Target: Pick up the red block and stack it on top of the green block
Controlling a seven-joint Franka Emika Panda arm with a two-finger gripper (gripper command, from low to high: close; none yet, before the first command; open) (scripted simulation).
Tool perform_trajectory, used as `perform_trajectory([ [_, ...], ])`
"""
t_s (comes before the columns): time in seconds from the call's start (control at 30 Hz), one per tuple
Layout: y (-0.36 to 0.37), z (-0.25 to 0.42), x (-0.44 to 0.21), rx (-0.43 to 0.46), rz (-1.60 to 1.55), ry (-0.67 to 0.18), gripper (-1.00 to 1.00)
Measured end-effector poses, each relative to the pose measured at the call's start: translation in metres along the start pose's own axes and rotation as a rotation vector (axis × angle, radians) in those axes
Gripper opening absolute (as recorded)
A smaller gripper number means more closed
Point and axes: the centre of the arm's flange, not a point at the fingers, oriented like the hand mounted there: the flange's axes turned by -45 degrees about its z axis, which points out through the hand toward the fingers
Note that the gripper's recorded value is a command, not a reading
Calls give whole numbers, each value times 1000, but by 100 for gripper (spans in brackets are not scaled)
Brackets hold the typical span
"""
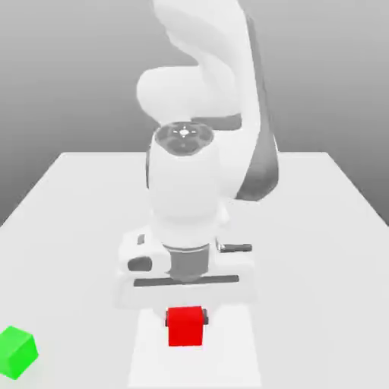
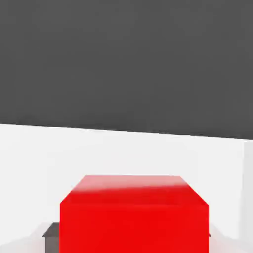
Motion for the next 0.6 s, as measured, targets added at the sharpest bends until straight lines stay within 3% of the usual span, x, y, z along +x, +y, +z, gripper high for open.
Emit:
perform_trajectory([
  [0.33,206,-29,-20,0,139,7,-100],
  [0.47,224,13,-24,-3,149,11,-100],
  [0.5,225,24,-24,-3,150,11,100],
  [0.6,225,24,-24,-3,150,11,100],
])
